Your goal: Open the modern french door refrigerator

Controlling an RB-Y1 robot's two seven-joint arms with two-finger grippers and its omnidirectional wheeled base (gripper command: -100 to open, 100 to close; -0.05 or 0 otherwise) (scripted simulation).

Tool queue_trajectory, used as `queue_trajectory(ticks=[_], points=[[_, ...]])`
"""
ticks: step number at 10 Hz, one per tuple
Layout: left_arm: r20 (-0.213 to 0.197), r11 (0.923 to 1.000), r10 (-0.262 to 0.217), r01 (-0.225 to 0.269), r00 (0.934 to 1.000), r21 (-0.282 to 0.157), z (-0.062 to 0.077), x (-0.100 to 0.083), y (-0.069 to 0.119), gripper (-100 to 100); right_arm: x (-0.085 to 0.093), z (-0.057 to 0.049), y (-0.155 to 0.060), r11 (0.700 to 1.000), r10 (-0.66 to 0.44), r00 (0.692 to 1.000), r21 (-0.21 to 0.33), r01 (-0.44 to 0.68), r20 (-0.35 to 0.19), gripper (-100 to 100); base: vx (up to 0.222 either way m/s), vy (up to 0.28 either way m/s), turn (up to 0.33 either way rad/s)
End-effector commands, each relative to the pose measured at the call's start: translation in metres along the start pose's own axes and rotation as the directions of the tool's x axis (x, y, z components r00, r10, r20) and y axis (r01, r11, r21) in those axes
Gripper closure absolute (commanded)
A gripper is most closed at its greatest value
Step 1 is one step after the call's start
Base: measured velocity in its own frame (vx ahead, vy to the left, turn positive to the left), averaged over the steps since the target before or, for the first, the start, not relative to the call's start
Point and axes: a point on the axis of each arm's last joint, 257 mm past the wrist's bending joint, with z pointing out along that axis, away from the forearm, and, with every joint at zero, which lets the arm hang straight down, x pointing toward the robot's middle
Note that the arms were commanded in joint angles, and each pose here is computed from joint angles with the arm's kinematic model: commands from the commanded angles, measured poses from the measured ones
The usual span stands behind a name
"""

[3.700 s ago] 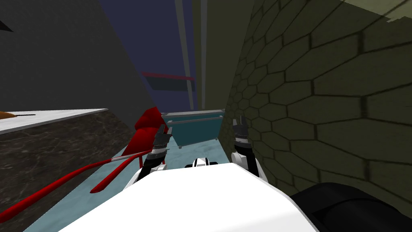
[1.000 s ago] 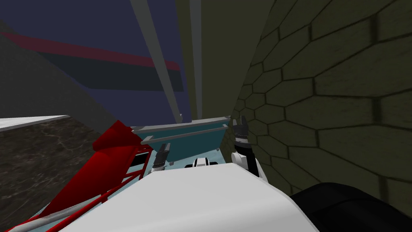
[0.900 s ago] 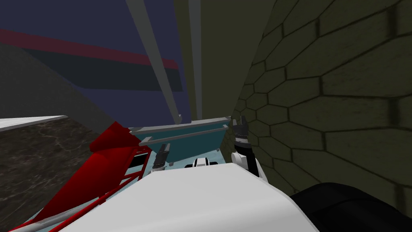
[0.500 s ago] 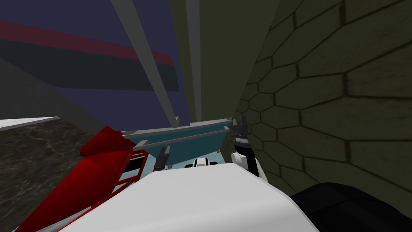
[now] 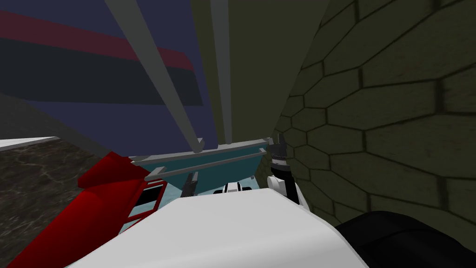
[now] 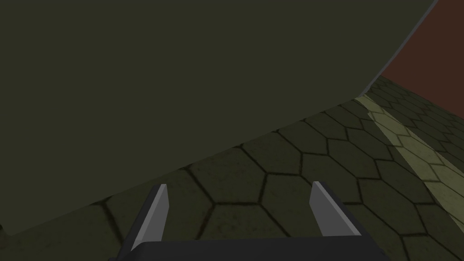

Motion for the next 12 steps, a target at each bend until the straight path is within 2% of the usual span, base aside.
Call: queue_trajectory(ticks=[1, 2, 3, 4, 8, 9, 10, 12], points=[[0.044, 0.9994, -0.033, 0.033, 0.9985, -0.008, -0.007, 0.012, 0.002, -100, 0.000, 0.000, 0.000, 1.000, 0.000, 1.000, 0.000, 0.000, 0.000, 0, 0.047, -0.014, -0.002], [0.060, 0.9989, -0.045, 0.046, 0.9972, -0.010, -0.009, 0.017, 0.003, -100, 0.000, 0.000, 0.000, 1.000, 0.000, 1.000, 0.000, 0.000, 0.000, 0, 0.036, -0.007, -0.001], [0.050, 0.9992, -0.037, 0.038, 0.9981, -0.009, -0.008, 0.014, 0.003, -100, 0.000, 0.000, 0.000, 1.000, 0.000, 1.000, 0.000, 0.000, 0.000, 0, 0.016, -0.003, 0.000], [0.050, 0.9992, -0.039, 0.039, 0.9980, -0.008, 0.004, 0.011, 0.004, -100, 0.000, 0.000, 0.000, 1.000, 0.000, 1.000, 0.000, 0.000, 0.000, 0, -0.003, -0.014, 0.010], [0.047, 0.9992, -0.040, 0.040, 0.9981, -0.008, 0.028, 0.004, 0.005, -100, 0.000, 0.000, 0.000, 1.000, 0.000, 1.000, 0.000, 0.000, 0.000, 0, -0.013, -0.021, 0.007], [0.048, 0.9992, -0.039, 0.040, 0.9981, -0.005, 0.022, 0.006, 0.002, -100, 0.000, 0.000, 0.000, 1.000, 0.000, 1.000, 0.000, 0.000, 0.000, 0, -0.007, -0.010, 0.001], [0.048, 0.9992, -0.039, 0.040, 0.9981, -0.008, 0.020, 0.007, 0.005, 100, 0.000, 0.000, 0.000, 1.000, 0.000, 1.000, 0.000, 0.000, 0.000, 0, 0.003, 0.006, -0.005], [0.050, 0.9992, -0.039, 0.039, 0.9980, -0.008, 0.004, 0.011, 0.004, 100, 0.000, 0.000, 0.000, 1.000, 0.000, 1.000, 0.000, 0.000, 0.000, 0, 0.006, 0.021, -0.010]])
